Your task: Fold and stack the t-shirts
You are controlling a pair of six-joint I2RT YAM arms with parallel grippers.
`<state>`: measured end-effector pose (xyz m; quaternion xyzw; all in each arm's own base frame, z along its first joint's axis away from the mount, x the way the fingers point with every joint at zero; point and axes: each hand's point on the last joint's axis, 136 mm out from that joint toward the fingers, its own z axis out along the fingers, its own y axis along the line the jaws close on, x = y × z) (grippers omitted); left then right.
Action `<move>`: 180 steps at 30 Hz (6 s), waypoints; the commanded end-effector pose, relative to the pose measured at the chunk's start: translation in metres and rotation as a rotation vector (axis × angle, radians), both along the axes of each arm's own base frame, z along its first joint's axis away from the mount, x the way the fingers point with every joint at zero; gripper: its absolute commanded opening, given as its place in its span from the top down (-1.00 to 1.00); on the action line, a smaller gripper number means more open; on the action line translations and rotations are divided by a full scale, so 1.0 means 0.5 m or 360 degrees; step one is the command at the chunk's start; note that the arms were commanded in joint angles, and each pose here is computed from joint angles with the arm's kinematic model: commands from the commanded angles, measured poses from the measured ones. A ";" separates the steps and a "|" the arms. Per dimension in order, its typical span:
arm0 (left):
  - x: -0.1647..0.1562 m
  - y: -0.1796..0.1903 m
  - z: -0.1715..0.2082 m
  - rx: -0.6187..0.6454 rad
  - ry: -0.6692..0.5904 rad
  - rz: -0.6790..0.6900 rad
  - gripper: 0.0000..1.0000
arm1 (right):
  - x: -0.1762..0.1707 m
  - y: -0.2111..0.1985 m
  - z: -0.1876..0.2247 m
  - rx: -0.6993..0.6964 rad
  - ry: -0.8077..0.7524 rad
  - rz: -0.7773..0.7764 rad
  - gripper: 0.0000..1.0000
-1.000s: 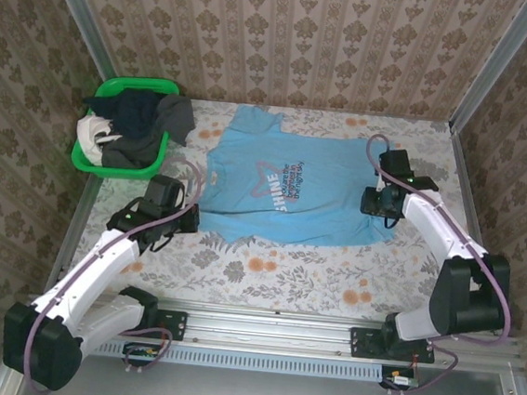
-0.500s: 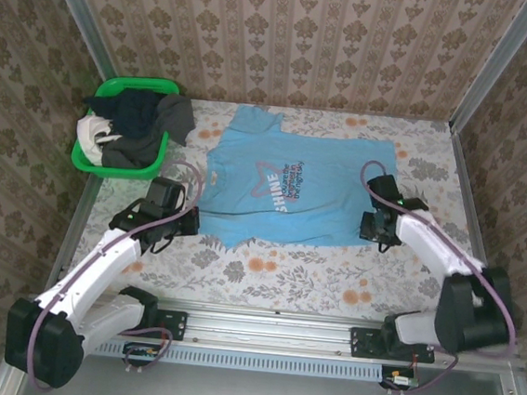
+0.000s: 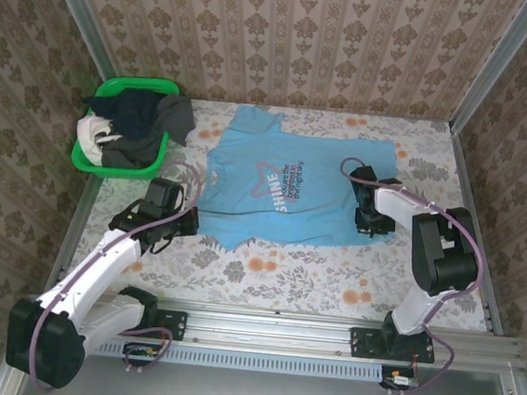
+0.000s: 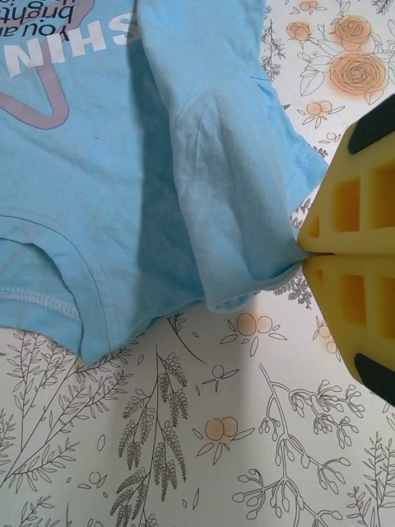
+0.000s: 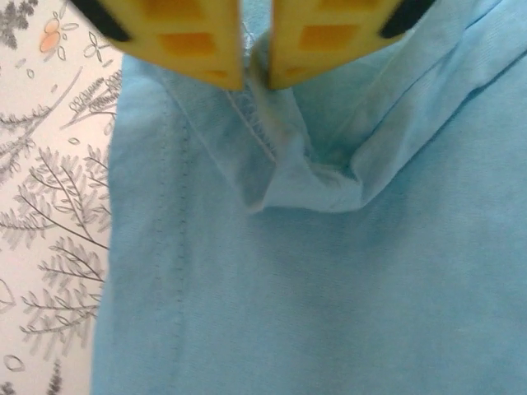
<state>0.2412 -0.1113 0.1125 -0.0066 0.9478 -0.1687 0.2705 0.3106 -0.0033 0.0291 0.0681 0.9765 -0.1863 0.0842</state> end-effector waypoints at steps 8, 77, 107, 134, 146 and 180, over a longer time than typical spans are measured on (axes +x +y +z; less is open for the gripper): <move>0.005 0.007 0.016 -0.0007 -0.0014 0.0003 1.00 | -0.028 -0.053 0.111 -0.0164 0.0010 -0.0005 1.00; -0.023 -0.022 0.167 0.0225 -0.0095 -0.0239 1.00 | -0.096 -0.038 0.301 0.0570 -0.1118 -0.0210 1.00; 0.396 -0.115 -0.014 0.0509 0.0301 -0.0500 1.00 | 0.050 -0.132 0.133 0.0153 -0.0731 -0.0411 1.00; 0.331 -0.102 -0.017 0.0301 0.0185 -0.0374 0.03 | 0.077 0.040 0.083 0.0557 -0.0571 -0.0260 0.20; 0.184 -0.051 -0.203 0.0341 0.0598 -0.0341 0.25 | 0.050 -0.062 -0.019 0.0347 -0.0139 -0.0520 0.14; 0.125 -0.215 -0.062 0.0776 0.0047 -0.1195 -0.24 | 0.039 -0.051 0.071 0.0421 -0.0368 -0.0350 -0.22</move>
